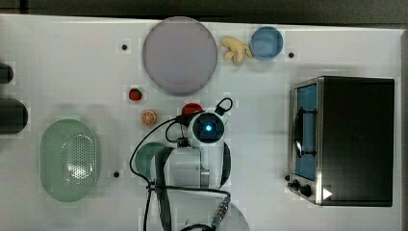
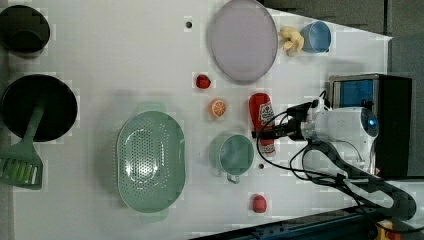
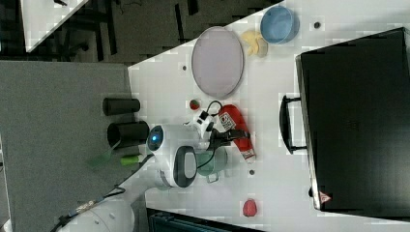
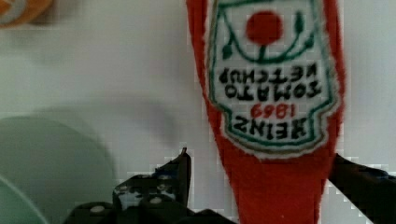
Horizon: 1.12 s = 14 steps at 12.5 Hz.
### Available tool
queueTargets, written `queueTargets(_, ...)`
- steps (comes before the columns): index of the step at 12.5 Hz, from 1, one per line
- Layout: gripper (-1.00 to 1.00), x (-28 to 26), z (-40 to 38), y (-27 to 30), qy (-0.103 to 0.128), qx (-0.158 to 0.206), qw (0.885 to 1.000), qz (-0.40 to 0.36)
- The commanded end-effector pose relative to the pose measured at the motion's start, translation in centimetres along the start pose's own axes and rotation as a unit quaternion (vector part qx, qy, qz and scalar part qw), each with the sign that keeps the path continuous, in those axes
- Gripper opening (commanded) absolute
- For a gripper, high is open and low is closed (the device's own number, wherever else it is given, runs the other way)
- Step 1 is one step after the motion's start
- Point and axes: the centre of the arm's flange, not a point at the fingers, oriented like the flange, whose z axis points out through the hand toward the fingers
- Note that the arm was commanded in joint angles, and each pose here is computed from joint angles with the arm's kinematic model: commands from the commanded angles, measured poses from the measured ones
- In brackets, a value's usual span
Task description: Pick Ketchup from the table and place it in strainer.
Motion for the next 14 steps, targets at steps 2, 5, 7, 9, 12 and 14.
queueTargets(2, 0.42, 1.5, -1.5, 0.6, 0.040, -0.010, 0.999, -0.015)
queueTargets(5, 0.21, 1.9, -3.0, 0.6, 0.053, -0.015, 0.998, -0.016)
queueTargets(7, 0.21, 2.1, -5.4, 0.6, 0.064, -0.021, 0.998, -0.017)
queueTargets(9, 0.21, 2.0, -9.1, 0.5, 0.066, -0.028, 0.997, -0.019)
queueTargets(12, 0.21, 1.3, -16.3, -1.2, 0.065, -0.039, 0.997, -0.023)
queueTargets(14, 0.21, 0.5, -20.7, -3.7, 0.053, -0.045, 0.997, -0.016)
